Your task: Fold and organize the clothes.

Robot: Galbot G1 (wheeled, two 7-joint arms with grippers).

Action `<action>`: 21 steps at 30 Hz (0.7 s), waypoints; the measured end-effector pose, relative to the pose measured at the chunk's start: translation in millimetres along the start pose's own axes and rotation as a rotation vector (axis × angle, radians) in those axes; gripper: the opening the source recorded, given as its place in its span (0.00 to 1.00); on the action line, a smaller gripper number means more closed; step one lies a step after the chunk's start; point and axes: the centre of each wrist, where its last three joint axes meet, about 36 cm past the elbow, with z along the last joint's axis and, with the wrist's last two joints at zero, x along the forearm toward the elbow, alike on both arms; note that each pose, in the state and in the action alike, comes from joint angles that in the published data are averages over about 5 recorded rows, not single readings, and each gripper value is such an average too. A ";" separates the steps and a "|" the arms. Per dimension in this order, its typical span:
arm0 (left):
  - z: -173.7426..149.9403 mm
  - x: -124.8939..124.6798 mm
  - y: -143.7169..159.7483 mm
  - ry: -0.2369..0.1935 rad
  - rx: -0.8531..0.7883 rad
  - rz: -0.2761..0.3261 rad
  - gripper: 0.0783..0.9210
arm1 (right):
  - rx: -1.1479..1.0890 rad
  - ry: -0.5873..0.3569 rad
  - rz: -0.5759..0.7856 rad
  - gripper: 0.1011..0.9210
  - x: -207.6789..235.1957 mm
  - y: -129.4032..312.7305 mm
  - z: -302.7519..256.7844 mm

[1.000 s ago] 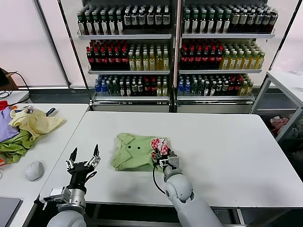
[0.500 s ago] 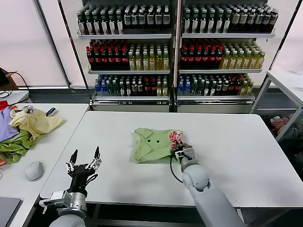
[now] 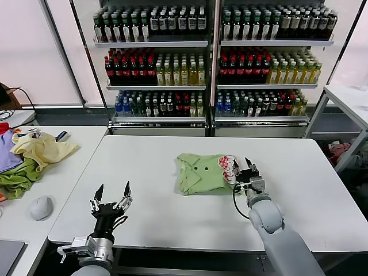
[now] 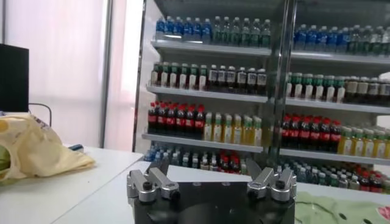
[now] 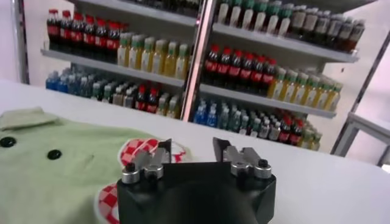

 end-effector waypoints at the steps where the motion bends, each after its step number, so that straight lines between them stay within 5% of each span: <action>1: 0.1 0.9 -1.2 0.000 0.000 0.004 0.88 | -0.005 -0.010 0.002 0.60 4.3 -2.3 1.3; 9: 0.4 4.7 -8.2 0.000 0.000 0.037 0.88 | -0.051 -0.086 0.009 0.85 51.7 -18.2 6.4; 21: -0.2 5.2 -16.8 0.008 0.010 0.085 0.88 | -0.084 -0.147 0.021 0.88 134.9 -28.2 12.0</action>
